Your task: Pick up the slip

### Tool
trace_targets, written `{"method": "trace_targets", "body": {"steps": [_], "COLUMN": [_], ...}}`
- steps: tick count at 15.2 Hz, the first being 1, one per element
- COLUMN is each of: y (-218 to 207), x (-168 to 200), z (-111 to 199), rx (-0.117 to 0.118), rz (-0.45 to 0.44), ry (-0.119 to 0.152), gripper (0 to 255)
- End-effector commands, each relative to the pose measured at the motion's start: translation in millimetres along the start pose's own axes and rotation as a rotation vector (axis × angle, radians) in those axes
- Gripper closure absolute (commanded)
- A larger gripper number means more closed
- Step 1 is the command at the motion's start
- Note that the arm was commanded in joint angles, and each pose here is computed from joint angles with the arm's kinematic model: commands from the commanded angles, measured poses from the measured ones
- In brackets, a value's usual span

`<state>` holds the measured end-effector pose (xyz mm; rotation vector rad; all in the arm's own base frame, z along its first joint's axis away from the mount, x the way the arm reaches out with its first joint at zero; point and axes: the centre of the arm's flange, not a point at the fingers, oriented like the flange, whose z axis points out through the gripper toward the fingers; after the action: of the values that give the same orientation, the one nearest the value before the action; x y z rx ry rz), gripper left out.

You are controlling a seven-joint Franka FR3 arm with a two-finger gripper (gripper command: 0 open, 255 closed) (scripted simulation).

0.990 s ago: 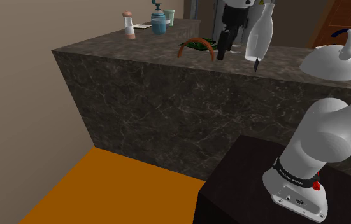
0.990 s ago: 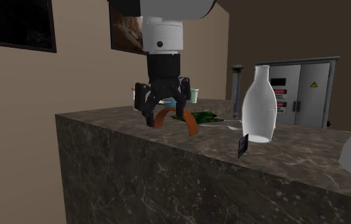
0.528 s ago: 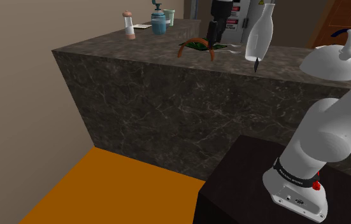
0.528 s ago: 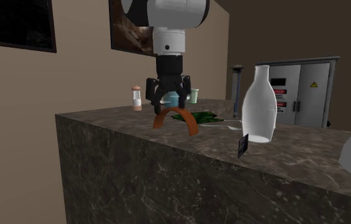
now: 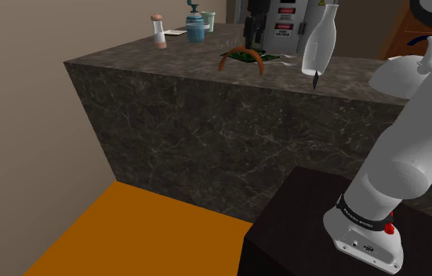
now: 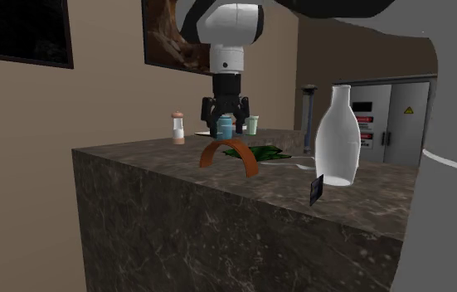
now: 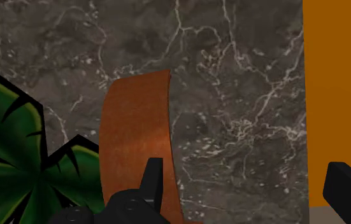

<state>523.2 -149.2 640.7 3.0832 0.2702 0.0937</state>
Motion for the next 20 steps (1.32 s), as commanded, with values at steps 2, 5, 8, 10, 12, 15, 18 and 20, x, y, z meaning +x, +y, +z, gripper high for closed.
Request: {"method": "trace_targets", "body": {"steps": [2,5,8,10,12,15,18,20], "y": [32,63,66,65,65,64,65,65], "x": [30,59,61,61,60,60,60,60], "z": [-2,-1,10,20,31,39,38,38], "rx": [0.014,0.029,0.031,0.031,0.031,0.031,0.031,0.031], "rz": [-0.002,-0.003,-0.003,-0.003,-0.003,-0.003,-0.003,-0.003], "ry": [-0.013,-0.026,-0.027,-0.027,-0.027,-0.027,-0.027,-0.027], "gripper": [0,0,0,0,0,0,255,255]}}
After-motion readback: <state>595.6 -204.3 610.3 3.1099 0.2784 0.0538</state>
